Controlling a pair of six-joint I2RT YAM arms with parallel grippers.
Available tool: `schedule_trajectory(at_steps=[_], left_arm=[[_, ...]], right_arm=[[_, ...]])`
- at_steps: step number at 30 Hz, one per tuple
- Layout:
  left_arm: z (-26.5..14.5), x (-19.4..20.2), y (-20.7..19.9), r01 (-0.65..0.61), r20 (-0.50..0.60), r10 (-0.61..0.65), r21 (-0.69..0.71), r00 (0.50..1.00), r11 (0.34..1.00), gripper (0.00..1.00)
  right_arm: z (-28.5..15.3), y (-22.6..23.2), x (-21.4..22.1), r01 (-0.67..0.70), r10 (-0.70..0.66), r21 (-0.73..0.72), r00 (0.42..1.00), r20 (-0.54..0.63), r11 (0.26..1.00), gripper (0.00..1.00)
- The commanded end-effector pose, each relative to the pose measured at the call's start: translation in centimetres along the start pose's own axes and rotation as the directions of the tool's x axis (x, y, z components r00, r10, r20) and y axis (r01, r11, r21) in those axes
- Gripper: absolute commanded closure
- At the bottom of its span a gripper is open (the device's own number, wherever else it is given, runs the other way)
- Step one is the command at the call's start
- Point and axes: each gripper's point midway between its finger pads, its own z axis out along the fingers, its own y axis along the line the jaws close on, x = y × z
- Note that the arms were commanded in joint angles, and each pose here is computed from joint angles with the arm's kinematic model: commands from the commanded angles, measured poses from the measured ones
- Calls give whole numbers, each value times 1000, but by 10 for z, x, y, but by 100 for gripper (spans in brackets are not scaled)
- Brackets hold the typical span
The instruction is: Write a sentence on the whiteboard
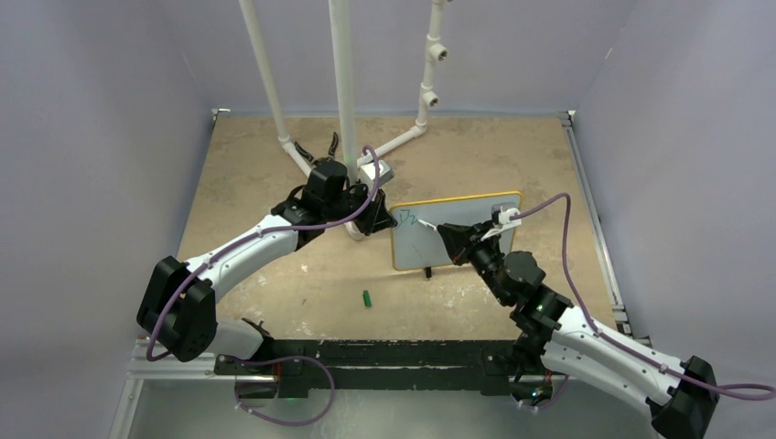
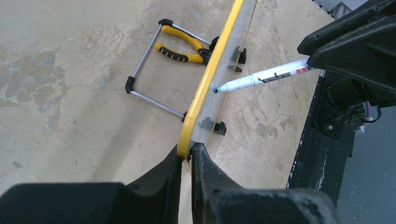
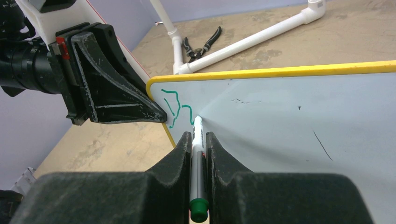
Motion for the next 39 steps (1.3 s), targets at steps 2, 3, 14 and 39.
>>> schedule_trajectory(at_steps=[2,3,14,39], left_arm=[[-2,-4,11,-31,21,32,-39,999,999,100],[-3,-5,12,-32,22,33,-40,999,999,100],[-3,-5,12,-30,22,31,-41,999,999,100],[-2,-4,12,-31,20,32,-41,999,999,100]], right_arm=[[0,-13,-7,-5,3,68,999,37,998,100],[0,-13,-6,-5,2,70,999,33,998,100],[-5,-21,-2,-11,9,100,1000,23,995,100],[-6,-8,-13,-18,16,25,997,70,1000,100]])
